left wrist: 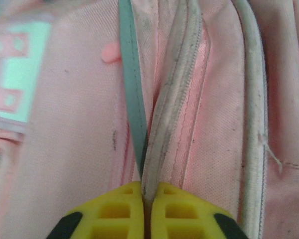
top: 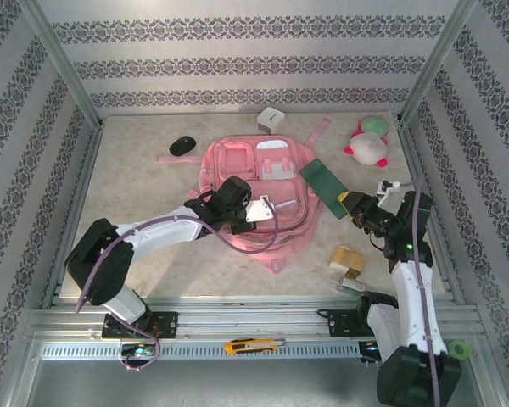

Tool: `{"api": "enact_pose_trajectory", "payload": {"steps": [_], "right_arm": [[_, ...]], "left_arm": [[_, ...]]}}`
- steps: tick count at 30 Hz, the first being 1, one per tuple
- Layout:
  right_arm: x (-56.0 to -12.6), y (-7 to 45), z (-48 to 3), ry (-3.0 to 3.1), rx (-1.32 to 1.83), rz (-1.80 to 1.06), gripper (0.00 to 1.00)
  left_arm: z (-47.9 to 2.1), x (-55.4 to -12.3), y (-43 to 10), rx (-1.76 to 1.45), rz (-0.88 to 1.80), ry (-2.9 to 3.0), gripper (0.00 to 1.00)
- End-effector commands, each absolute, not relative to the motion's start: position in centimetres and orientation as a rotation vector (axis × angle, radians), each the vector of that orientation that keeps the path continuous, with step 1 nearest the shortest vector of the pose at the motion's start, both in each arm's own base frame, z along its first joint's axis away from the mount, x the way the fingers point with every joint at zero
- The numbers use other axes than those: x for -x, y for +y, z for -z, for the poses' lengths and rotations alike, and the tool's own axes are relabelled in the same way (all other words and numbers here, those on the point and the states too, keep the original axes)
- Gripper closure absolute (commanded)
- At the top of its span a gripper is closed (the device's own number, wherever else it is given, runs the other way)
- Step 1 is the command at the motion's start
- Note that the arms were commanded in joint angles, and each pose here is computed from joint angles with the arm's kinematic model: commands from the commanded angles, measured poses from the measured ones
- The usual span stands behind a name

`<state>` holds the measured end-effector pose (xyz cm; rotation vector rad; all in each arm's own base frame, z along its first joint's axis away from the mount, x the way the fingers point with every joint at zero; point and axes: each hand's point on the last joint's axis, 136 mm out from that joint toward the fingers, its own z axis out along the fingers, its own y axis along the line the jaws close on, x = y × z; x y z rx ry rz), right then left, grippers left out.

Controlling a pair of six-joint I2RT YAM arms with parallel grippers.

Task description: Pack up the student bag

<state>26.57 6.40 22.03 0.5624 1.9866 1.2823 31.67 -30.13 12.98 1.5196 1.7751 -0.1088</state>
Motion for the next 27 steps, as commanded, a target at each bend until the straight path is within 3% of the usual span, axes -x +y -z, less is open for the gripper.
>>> {"api": "enact_pose_trajectory", "payload": {"steps": [1,8,18,27], "right_arm": [[-26.0,4.8,-25.0,1.91,-0.566,-1.181,0.81],[-24.1,3.9,-24.7,1.901,-0.699,-1.135,0.81],[-21.2,10.0,-21.3,2.05,-0.657,-1.349,0.8],[-23.4,14.4,-18.8,1.947,-0.7,-1.437,0.83]], "left_arm": [[-21.3,-33.7,-30.2,-1.272,0.098,1.708,1.0],[-26.2,-35.7,-29.1,-1.033,0.115,1.765,1.0],[-28.6,-37.0,-29.8,-0.889,0.199,1.797,1.0],[-29.2,-37.1,-30.4,-0.836,0.271,1.796,1.0]]}}
